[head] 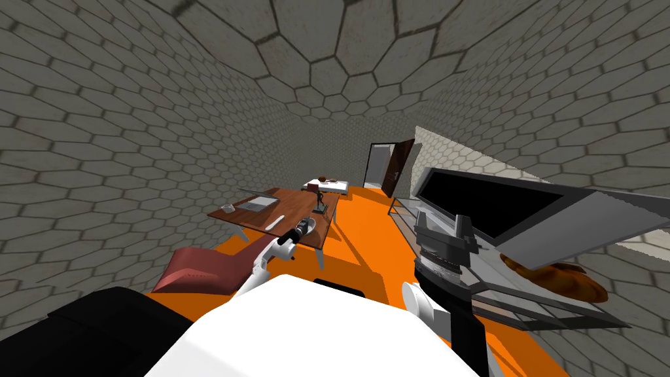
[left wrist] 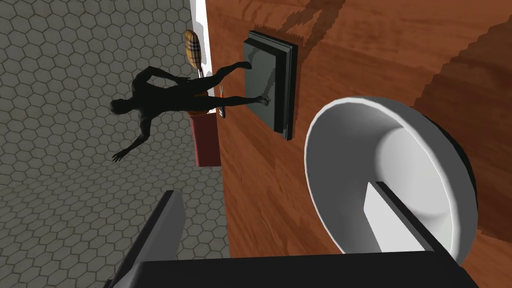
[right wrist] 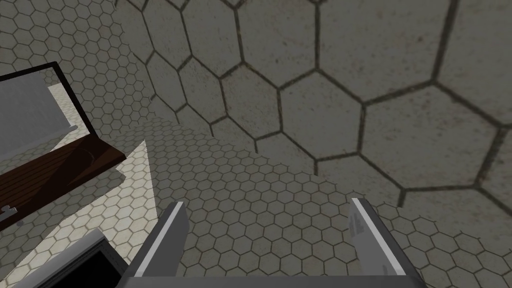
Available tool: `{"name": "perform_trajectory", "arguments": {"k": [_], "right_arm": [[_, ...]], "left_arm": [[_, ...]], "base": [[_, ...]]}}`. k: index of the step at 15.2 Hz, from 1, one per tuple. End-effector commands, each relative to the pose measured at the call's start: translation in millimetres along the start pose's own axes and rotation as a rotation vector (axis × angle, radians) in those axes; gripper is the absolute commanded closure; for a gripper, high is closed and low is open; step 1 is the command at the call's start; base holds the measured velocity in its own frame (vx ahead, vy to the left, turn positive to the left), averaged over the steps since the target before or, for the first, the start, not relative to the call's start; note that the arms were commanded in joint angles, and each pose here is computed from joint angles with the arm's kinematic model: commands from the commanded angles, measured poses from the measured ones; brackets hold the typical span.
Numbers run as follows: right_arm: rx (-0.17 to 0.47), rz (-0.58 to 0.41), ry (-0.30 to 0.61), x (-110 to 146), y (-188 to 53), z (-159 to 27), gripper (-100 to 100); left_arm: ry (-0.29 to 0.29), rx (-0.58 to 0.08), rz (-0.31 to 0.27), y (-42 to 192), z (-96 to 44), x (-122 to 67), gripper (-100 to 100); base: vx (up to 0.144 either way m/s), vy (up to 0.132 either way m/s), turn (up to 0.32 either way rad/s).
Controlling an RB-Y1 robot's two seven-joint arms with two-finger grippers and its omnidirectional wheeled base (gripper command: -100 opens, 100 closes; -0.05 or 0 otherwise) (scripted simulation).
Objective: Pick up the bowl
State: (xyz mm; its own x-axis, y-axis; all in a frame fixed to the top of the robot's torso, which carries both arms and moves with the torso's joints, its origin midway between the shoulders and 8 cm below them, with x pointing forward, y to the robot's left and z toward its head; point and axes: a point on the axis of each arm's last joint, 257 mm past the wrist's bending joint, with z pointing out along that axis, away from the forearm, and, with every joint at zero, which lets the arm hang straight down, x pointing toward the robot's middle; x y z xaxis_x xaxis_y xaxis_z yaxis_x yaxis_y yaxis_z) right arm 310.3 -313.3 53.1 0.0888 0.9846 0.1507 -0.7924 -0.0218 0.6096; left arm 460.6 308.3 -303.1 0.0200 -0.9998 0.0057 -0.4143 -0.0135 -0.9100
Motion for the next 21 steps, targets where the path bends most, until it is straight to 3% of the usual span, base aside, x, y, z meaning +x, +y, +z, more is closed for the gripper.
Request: {"name": "perform_trajectory", "arguments": {"k": [1,2,10,12,21], "right_arm": [[0.000,0.000,0.000,0,0,0.0,0],[0.000,0.000,0.000,0,0,0.0,0],[0.000,0.000,0.000,0,0,0.0,0],[0.000,0.000,0.000,0,0,0.0,0],[0.000,0.000,0.000,0,0,0.0,0]], "left_arm": [[-0.007,-0.059,-0.018,16,4.1,-3.3,-100],[-0.008,-0.061,-0.018,16,4.1,-3.4,-100],[-0.034,-0.254,-0.095,64,11.6,-15.3,-100],[-0.039,-0.276,-0.095,69,10.1,-16.2,-100],[-0.082,-0.489,-0.173,117,4.7,-28.2,-100]], "base": [[0.008,0.028,-0.045],[0.006,0.019,-0.011],[0.009,0.021,-0.036],[0.011,0.019,-0.026],[0.015,0.022,-0.038]]}}
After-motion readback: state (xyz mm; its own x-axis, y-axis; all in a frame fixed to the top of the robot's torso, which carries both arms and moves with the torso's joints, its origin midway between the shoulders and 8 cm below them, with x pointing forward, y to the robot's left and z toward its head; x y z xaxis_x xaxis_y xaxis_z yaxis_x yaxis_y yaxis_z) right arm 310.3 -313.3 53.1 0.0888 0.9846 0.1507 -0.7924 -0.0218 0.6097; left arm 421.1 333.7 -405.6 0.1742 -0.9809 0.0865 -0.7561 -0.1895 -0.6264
